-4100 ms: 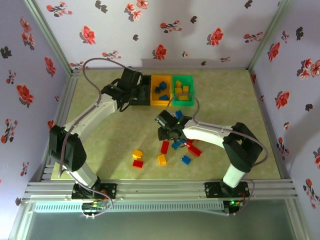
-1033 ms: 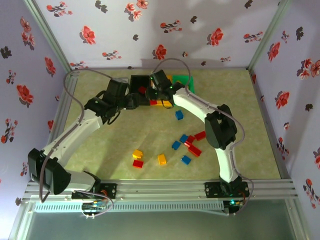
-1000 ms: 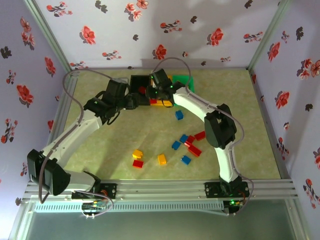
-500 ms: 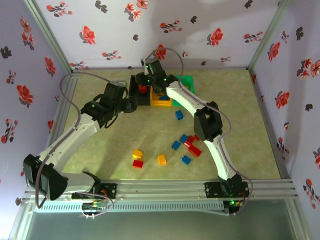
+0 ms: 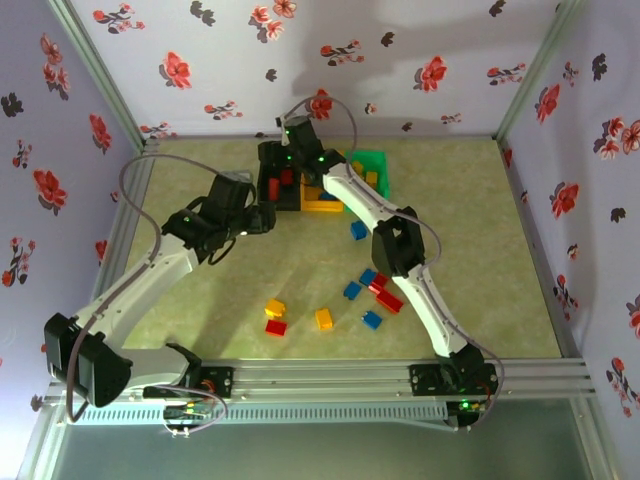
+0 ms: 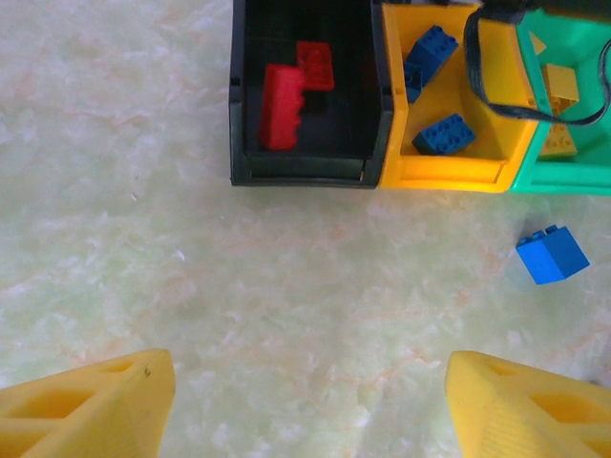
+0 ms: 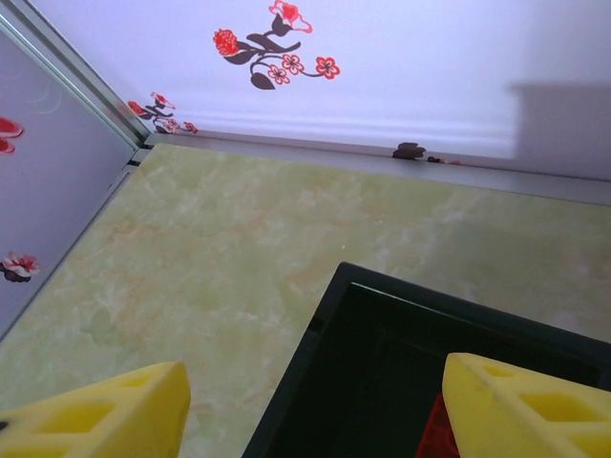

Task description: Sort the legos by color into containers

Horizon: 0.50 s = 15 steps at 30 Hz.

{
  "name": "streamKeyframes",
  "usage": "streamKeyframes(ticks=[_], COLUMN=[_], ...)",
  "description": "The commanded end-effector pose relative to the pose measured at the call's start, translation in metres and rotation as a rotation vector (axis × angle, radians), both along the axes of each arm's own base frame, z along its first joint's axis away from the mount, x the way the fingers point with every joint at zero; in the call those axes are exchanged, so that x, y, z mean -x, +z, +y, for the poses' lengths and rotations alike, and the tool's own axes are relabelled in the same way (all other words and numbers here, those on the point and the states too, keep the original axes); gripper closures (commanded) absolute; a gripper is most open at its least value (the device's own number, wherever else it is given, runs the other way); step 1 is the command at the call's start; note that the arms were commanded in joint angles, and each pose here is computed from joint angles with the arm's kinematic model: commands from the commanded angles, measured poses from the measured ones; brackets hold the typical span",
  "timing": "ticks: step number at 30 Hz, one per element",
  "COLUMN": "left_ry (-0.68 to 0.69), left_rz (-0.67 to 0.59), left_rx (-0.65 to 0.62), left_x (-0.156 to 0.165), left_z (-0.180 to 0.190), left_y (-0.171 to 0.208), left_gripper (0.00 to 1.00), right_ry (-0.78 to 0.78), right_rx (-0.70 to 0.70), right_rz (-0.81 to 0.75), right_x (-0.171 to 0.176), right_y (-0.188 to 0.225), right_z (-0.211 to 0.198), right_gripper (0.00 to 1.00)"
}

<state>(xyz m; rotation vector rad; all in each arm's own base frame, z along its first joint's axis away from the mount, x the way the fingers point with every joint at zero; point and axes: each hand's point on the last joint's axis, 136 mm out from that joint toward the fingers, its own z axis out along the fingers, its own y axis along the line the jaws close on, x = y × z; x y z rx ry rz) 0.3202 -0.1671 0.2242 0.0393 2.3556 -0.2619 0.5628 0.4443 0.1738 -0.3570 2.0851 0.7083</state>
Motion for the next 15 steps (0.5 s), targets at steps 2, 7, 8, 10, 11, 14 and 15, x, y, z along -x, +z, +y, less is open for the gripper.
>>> streamKeyframes(ticks=[2,7,8,10,11,14,15], left_ry=[-0.002,-0.004,-0.004,-0.015,-0.020,0.004,0.007], left_rz=[0.047,0.156,0.177,0.228,0.251,0.337,0.359], left_rx=[0.030,0.053,0.055,0.060,0.058,0.049,0.050], left_x=[0.019,0.045,0.050,0.064,0.071,0.091,0.098], left_z=[-0.003,-0.014,-0.017,-0.025,-0.029,-0.035,-0.037], left_y=[-0.009,-0.041,-0.047,-0.061,-0.068,-0.092,-0.098], left_gripper=[0.23,0.20,0.19,0.19,0.19,0.19,0.19], right_ry=[-0.006,-0.026,-0.030,-0.031,-0.032,-0.033,-0.034], right_rx=[0.024,0.089,0.101,0.128,0.139,0.173,0.188], right_rz=[-0.066,-0.079,-0.074,-0.062,-0.056,-0.024,-0.005], right_x=[0.006,0.031,0.037,0.053,0.060,0.083,0.091], right_y=[0.053,0.078,0.080,0.081,0.080,0.071,0.063], right_z=[-0.024,-0.059,-0.066,-0.081,-0.087,-0.107,-0.113], right_gripper=[0.28,0.26,0.26,0.25,0.25,0.26,0.26])
